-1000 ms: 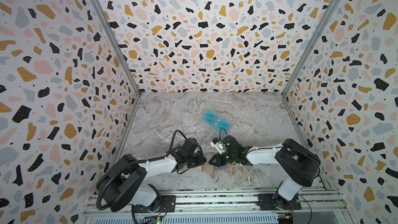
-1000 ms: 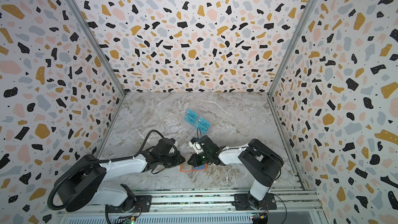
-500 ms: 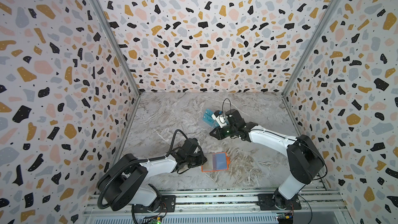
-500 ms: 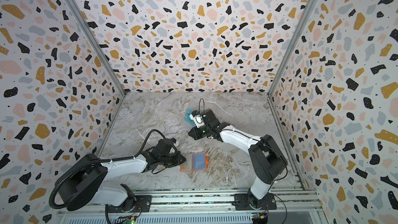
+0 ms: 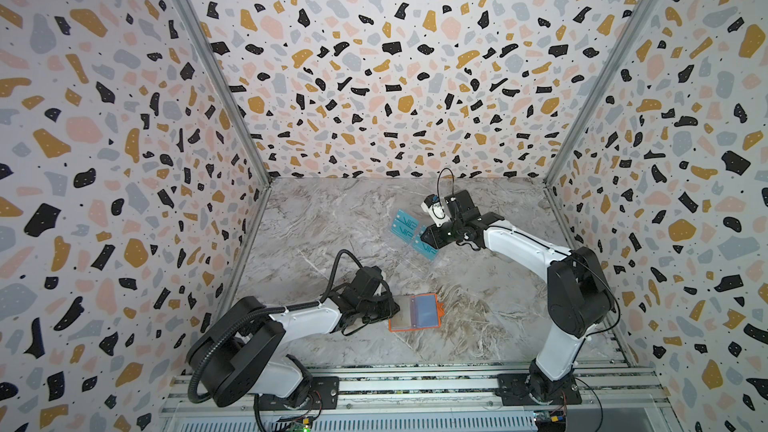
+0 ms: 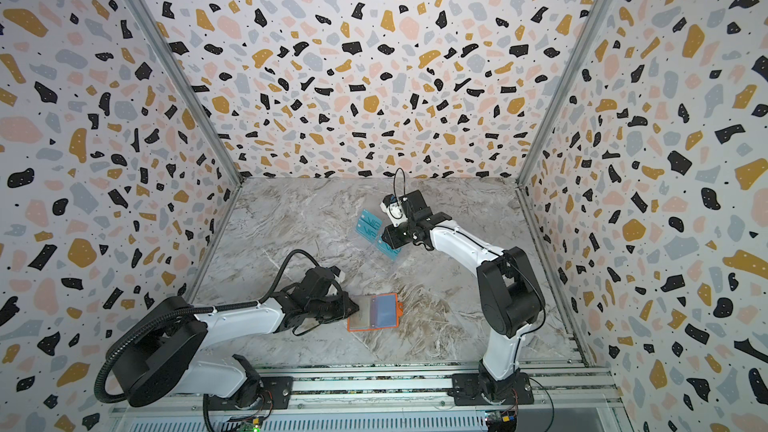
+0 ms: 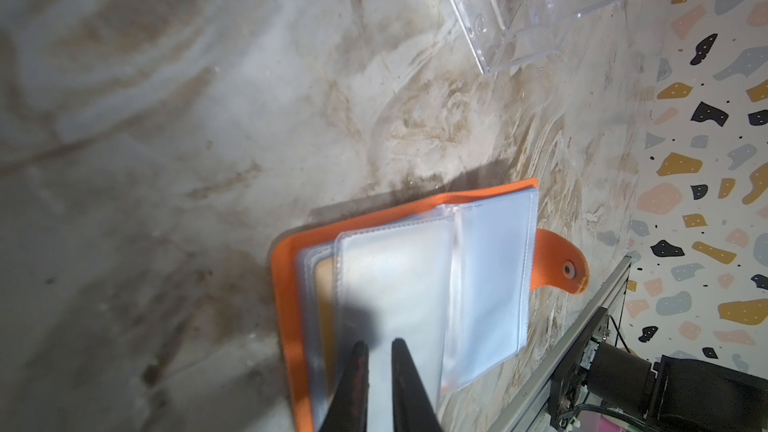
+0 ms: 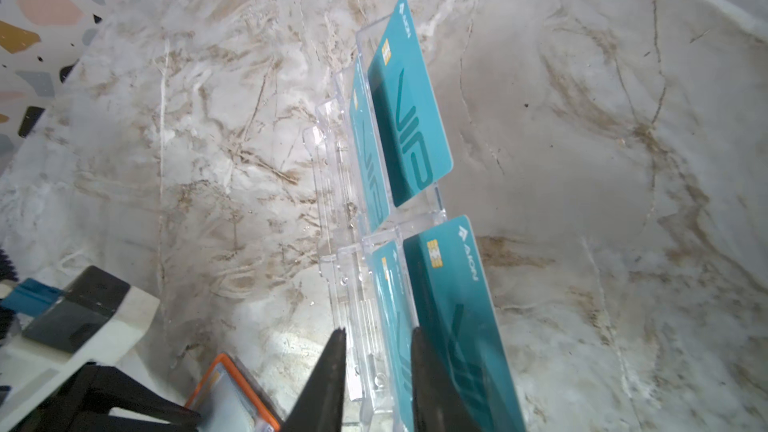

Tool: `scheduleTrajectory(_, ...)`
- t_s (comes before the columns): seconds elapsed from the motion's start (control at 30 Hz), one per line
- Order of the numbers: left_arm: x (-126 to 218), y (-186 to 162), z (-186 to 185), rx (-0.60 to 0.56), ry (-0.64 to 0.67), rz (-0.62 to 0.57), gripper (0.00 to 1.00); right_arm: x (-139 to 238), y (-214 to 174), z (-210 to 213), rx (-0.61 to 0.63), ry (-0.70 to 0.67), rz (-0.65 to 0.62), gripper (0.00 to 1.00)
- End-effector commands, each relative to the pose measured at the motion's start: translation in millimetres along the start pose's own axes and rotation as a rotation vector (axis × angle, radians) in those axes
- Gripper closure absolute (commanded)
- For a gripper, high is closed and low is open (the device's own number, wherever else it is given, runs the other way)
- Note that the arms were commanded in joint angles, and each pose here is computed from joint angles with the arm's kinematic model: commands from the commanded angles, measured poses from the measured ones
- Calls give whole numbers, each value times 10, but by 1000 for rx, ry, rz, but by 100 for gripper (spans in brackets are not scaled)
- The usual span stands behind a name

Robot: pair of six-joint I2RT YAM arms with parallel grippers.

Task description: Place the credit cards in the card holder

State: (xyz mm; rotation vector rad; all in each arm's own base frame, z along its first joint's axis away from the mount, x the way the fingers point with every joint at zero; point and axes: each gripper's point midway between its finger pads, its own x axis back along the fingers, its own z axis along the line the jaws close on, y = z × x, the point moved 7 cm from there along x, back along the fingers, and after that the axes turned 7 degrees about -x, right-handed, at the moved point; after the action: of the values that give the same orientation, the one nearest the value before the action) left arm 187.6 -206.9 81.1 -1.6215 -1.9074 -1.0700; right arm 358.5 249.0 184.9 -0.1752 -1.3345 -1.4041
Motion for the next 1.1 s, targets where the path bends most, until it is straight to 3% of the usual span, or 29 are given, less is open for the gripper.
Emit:
scheduleTrajectory(0.0,-15,-160,156,17,62,60,85,33,62,3,47,-37,19,69)
scheduleTrajectory(0.23,-11,-159,157,16,62,60,84,-74,43,-14,57,-39,60,68)
scheduleTrajectory(0.77,5,-131,165,-9,84,68,82,-123,30,98,132,-34,89,88)
scheduleTrajectory(1.07,5,-124,156,-10,81,67,82,-186,-3,64,133,-41,118,88)
